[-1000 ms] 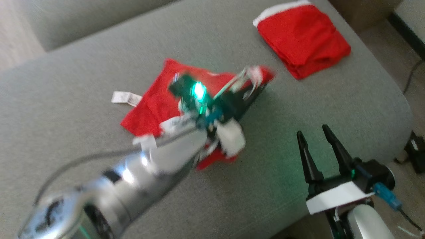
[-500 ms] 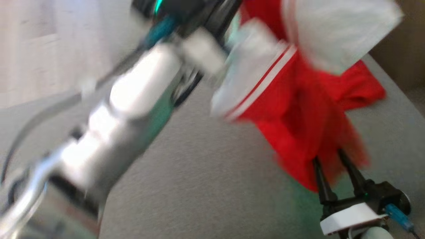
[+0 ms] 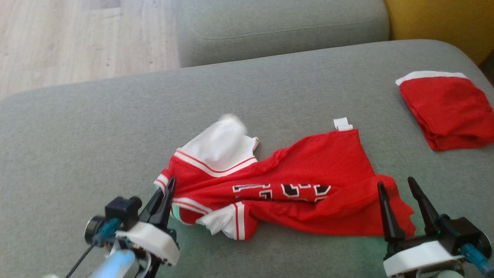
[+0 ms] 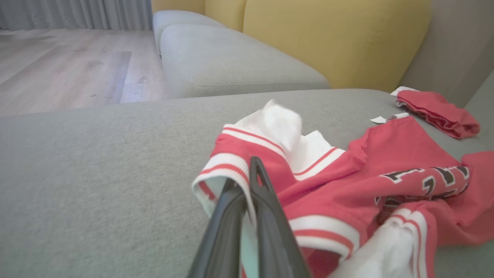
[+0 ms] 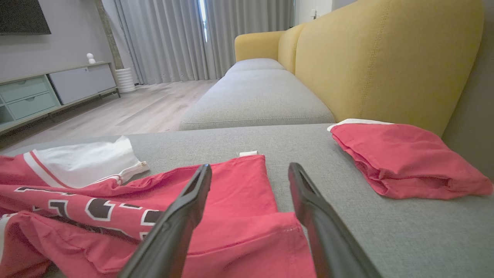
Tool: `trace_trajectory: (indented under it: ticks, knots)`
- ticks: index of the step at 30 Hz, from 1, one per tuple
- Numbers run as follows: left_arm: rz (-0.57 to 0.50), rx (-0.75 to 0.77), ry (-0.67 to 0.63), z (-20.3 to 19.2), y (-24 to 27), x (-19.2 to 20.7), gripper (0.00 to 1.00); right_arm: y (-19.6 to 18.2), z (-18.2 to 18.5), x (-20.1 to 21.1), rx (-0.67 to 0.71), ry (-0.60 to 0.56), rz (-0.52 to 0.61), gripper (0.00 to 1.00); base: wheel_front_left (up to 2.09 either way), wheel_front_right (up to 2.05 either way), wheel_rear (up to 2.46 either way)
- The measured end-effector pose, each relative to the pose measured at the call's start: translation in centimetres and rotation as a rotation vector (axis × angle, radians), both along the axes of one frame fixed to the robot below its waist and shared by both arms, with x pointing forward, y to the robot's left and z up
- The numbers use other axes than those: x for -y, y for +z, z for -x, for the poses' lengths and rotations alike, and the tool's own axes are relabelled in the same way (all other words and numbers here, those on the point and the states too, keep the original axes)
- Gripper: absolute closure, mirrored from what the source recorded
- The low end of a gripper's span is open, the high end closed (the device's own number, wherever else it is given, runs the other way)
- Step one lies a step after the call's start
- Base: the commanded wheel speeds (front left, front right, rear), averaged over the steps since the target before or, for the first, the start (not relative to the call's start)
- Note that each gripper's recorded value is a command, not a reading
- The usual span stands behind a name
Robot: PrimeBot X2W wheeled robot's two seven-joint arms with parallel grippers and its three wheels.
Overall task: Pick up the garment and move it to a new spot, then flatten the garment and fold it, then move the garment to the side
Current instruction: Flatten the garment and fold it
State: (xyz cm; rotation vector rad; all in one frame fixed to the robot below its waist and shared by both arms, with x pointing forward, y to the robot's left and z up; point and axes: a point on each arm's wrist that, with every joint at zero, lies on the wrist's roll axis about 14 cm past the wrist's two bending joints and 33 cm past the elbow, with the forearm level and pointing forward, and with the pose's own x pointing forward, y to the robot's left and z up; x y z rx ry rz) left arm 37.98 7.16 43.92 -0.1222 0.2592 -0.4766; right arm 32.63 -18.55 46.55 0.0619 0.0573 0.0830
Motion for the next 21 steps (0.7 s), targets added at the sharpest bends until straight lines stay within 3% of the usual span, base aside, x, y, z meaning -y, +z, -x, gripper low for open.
trace_trajectory:
  ticks: [2, 4, 5, 10, 14, 18, 21]
  knots:
    - [0.003, -0.004, 0.024, 0.5, -0.2, -0.8, 1.00, -0.1, -0.1, -0.2, -0.002, 0.007, 0.000, 0.00, 0.00, 0.00, 0.00]
    - [0.011, -0.009, 0.050, 0.9, -0.3, -1.5, 0.54, -0.3, 0.1, -0.4, -0.009, 0.014, 0.001, 0.00, 0.00, 0.00, 0.00]
    - [0.013, -0.011, 0.062, 1.0, -0.4, -1.9, 0.00, -0.4, 0.3, -0.5, -0.013, 0.017, 0.001, 0.00, 0.00, 0.00, 0.00]
    - [0.010, -0.010, 0.078, 1.3, -0.4, -2.5, 0.00, -0.4, 0.3, -0.7, -0.012, 0.029, 0.006, 0.00, 0.00, 0.00, 0.00]
    - [-0.078, 0.040, 0.056, 0.3, 0.5, -3.7, 0.00, -0.6, 0.2, -0.7, -0.018, 0.034, 0.012, 0.00, 0.00, 0.00, 0.00]
    - [-0.157, 0.151, 0.002, -3.7, 4.6, -3.6, 0.00, -1.1, 0.0, -0.7, -0.038, 0.042, 0.019, 0.00, 0.00, 0.00, 0.00]
    - [-0.213, 0.203, -0.142, -7.2, 8.0, -0.4, 0.00, -1.5, -0.6, -0.9, -0.051, 0.054, 0.028, 0.00, 0.00, 0.00, 0.00]
